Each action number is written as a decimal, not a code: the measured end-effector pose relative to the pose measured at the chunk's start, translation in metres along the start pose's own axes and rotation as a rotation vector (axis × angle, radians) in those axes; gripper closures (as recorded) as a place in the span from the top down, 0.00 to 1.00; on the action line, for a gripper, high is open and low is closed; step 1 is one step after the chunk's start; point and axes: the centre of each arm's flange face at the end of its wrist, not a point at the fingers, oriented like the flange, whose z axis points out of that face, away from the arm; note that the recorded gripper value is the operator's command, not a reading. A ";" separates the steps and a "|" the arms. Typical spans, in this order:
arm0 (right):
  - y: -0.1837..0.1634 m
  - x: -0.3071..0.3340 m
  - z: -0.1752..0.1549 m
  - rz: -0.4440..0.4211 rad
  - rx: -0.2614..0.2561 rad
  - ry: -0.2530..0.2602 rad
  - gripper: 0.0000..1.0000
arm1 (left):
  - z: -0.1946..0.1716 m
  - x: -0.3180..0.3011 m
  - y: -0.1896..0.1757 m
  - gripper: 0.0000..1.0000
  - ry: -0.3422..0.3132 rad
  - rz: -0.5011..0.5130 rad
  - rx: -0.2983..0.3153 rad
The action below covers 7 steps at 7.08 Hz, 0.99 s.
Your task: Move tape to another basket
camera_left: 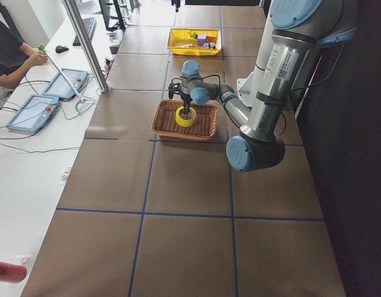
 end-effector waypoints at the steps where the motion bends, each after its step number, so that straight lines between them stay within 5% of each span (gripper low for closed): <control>1: 0.011 0.012 0.000 0.022 -0.006 -0.003 1.00 | 0.008 -0.004 -0.001 1.00 -0.017 0.012 -0.001; 4: 0.030 0.029 0.001 0.067 -0.011 -0.021 1.00 | 0.018 -0.011 -0.001 1.00 -0.070 0.024 0.059; 7: 0.040 0.037 0.004 0.079 -0.015 -0.019 1.00 | -0.030 -0.007 -0.002 1.00 -0.139 0.090 0.018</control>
